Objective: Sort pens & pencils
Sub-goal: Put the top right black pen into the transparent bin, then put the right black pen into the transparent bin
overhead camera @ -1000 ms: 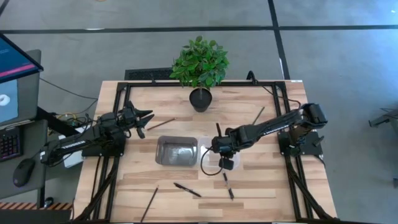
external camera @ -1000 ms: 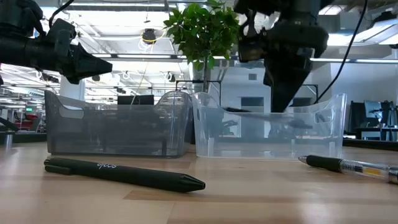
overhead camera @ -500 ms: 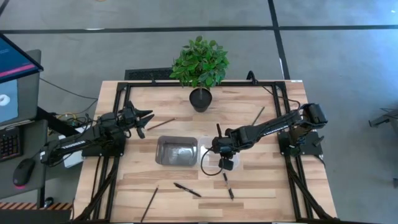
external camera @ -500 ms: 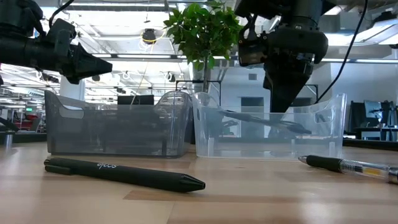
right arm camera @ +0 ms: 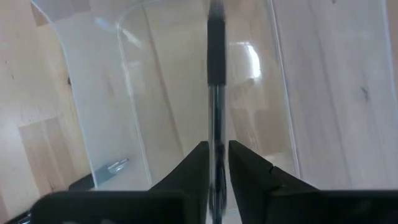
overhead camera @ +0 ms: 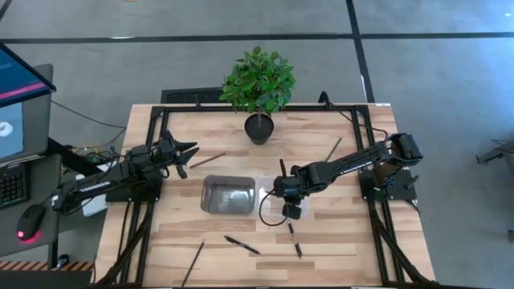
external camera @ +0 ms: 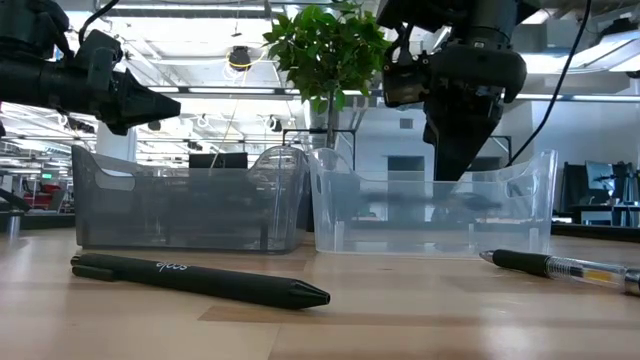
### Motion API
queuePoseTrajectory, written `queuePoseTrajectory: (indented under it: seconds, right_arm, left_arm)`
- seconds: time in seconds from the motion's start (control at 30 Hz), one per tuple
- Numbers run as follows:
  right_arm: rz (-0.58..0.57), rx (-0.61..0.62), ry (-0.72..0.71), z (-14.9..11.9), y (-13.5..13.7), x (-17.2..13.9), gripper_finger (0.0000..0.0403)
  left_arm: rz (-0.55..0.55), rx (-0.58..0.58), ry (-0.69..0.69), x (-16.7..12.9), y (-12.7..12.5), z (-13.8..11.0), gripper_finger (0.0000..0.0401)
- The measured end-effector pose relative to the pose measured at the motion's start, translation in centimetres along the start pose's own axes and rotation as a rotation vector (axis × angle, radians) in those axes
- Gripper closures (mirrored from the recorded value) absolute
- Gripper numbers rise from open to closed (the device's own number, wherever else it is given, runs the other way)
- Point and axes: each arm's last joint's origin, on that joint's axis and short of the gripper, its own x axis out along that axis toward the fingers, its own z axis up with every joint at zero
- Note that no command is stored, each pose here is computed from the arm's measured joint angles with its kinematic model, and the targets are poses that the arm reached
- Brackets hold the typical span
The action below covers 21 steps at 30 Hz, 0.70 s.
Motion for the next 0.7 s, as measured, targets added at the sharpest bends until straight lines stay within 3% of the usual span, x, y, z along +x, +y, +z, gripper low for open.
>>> queuePoseTrajectory:
  seconds: [0.2, 0.37, 0.7]
  right_arm:
    - [0.000, 0.002, 0.000, 0.0, 0.0, 0.0, 0.0283]
    - [0.003, 0.071, -0.001, 0.9, 0.3, -1.4, 0.0271]
    - [0.036, 0.385, -0.028, 3.5, 3.1, -8.7, 0.0270]
  left_arm:
    - [0.000, 0.000, 0.000, 0.0, 0.0, 0.0, 0.0307]
    - [0.000, 0.000, 0.000, 0.0, 0.0, 0.0, 0.0307]
    - [0.000, 0.000, 0.000, 0.0, 0.0, 0.0, 0.0307]
